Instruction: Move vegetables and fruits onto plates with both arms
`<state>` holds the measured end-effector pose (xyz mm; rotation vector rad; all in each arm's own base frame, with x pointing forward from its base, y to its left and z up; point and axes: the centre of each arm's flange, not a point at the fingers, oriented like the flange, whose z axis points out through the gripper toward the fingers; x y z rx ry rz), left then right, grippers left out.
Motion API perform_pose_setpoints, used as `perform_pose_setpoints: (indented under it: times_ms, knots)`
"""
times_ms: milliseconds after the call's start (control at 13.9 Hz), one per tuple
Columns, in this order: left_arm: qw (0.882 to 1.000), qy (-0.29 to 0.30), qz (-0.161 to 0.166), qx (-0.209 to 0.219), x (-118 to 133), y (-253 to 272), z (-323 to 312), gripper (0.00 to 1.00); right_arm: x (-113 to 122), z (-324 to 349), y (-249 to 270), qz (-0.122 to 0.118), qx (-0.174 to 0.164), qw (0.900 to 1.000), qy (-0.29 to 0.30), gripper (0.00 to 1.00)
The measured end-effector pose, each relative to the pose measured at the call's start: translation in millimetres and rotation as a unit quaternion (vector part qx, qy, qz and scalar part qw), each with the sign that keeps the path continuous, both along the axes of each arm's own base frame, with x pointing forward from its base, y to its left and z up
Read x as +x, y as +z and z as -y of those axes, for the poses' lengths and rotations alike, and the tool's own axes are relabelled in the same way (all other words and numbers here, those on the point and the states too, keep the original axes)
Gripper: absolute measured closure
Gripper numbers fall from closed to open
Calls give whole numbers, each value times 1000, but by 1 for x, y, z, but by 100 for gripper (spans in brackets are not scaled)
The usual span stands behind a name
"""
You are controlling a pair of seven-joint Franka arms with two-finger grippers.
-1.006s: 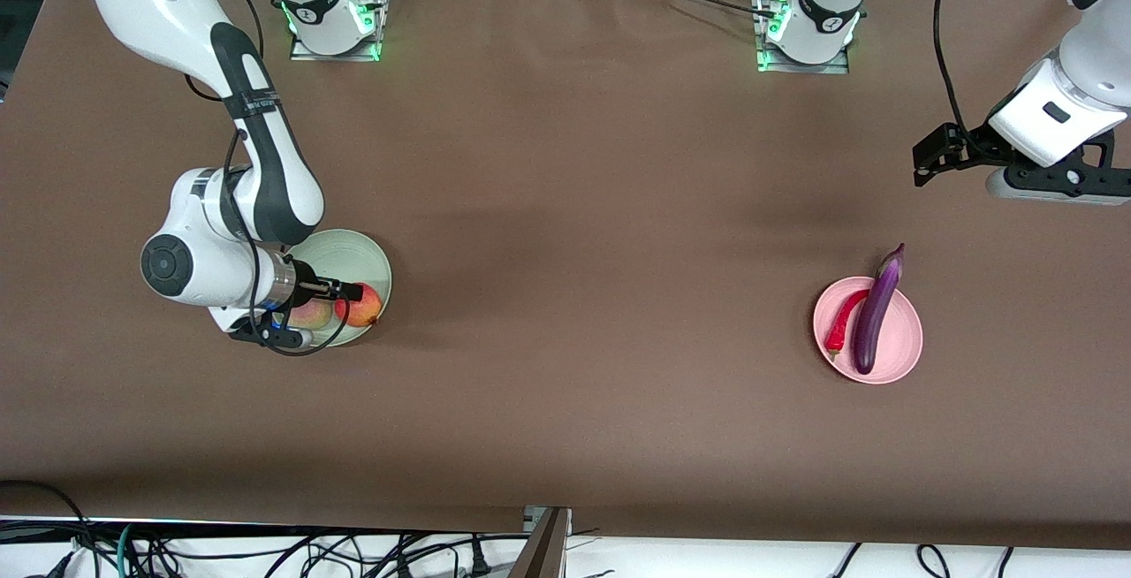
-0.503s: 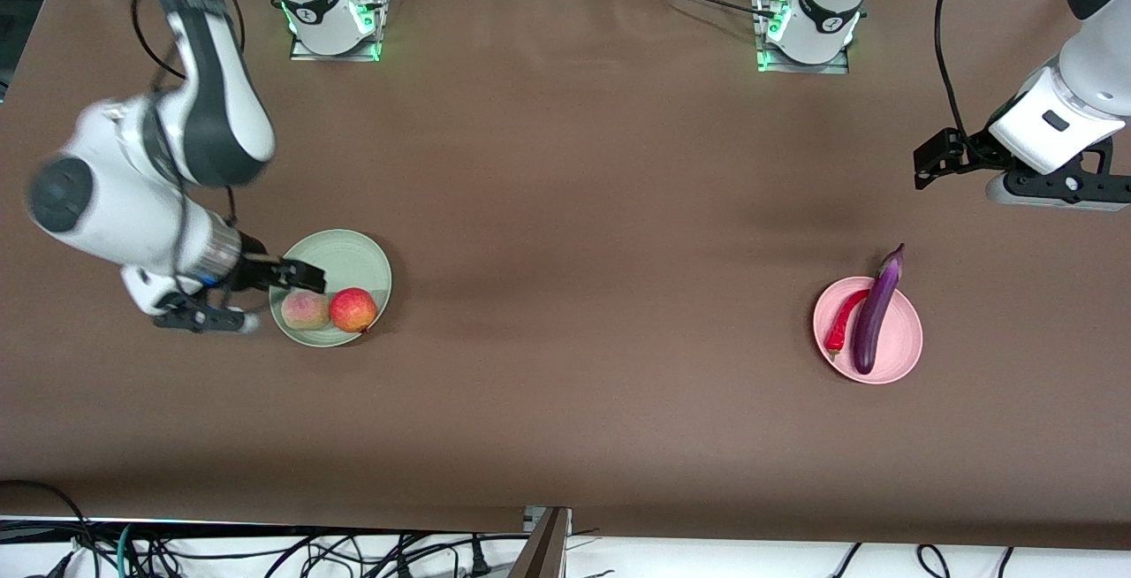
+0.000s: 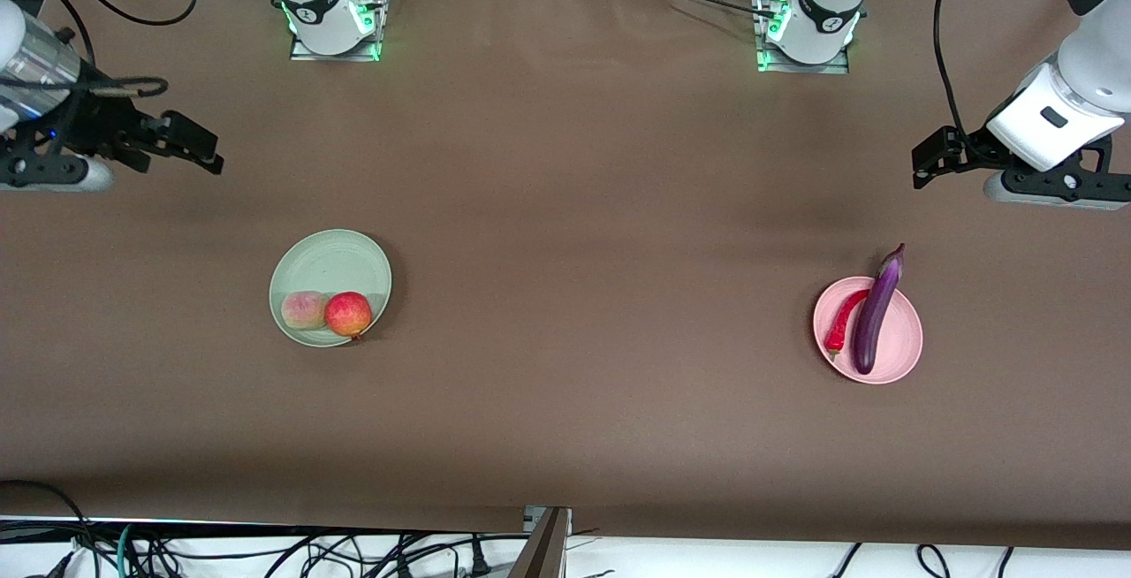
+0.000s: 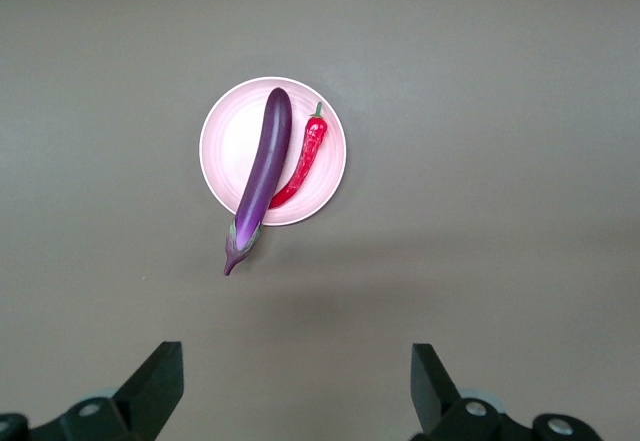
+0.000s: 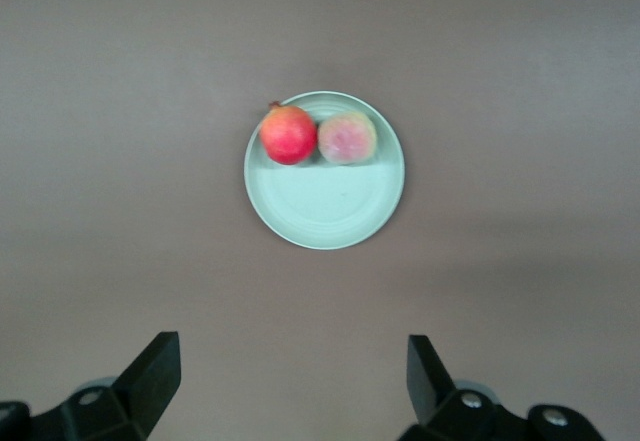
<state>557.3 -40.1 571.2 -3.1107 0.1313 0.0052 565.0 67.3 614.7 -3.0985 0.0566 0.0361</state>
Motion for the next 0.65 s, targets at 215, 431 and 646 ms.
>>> perform_pose_setpoints:
  times_ms: [215,431,646]
  knots:
    - [1000,-1,2,0,0,2,1,0,3,1,-8,-5,-8,1000,16,0]
    - [1000,-3,8,-1,1,8,3,0,3,1,-9,-5,-9,1000,18,0]
    - [1000,-3,7,-1,1,8,3,0,3,1,-9,-5,-9,1000,18,0]
